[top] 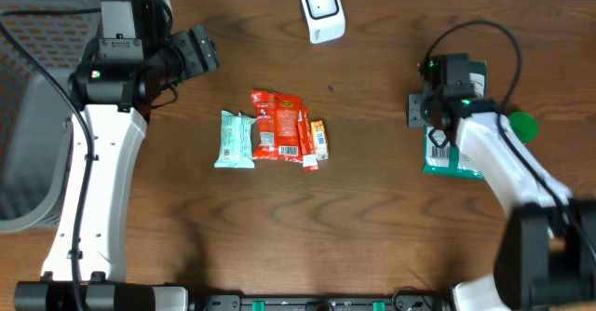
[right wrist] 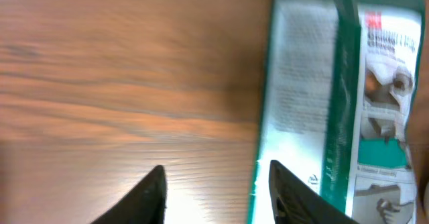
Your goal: Scan the item barcode
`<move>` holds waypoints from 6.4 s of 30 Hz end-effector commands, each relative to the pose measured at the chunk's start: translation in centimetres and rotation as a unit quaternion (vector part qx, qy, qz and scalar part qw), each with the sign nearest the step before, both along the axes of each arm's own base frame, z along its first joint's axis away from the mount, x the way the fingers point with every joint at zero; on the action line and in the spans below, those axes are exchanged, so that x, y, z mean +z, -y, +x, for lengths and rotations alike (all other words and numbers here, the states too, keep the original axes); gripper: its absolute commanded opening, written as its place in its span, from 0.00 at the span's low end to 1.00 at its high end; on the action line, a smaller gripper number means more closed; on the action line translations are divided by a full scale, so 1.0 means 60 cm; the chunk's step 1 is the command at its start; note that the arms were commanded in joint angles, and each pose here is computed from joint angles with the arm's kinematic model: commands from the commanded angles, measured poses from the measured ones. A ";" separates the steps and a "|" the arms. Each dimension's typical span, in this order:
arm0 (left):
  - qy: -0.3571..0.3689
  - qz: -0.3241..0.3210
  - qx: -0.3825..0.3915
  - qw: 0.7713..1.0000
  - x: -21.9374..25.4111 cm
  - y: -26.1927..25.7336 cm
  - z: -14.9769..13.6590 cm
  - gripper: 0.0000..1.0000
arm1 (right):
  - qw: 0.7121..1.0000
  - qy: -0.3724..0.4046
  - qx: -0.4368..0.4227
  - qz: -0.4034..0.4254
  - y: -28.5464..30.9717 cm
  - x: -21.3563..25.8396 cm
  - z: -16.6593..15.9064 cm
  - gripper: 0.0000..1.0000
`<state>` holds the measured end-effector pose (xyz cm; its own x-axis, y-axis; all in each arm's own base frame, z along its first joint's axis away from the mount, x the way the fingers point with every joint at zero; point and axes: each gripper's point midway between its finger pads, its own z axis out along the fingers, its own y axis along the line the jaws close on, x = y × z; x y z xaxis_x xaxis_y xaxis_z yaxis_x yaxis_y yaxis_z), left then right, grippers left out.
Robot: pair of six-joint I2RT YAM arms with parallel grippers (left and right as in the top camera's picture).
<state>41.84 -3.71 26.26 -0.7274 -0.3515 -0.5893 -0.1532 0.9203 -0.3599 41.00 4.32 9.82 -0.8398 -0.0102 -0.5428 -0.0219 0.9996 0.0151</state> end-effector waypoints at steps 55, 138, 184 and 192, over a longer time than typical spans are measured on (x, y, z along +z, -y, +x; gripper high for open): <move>0.006 0.003 0.000 1.000 0.007 -0.003 -0.001 0.88 | 0.974 -0.155 0.164 -0.010 -0.340 -0.111 -0.093 0.37; 0.006 0.003 0.000 1.000 0.007 -0.003 -0.001 0.88 | 0.975 -0.123 0.087 0.164 -0.167 0.003 -0.054 0.52; 0.006 0.003 0.000 1.000 0.007 -0.003 -0.001 0.88 | 0.956 -0.224 0.058 0.181 -0.150 -0.158 -0.059 0.19; 0.006 0.003 0.000 1.000 0.007 -0.003 -0.001 0.88 | 0.959 -0.215 0.079 0.168 -0.147 -0.157 -0.055 0.01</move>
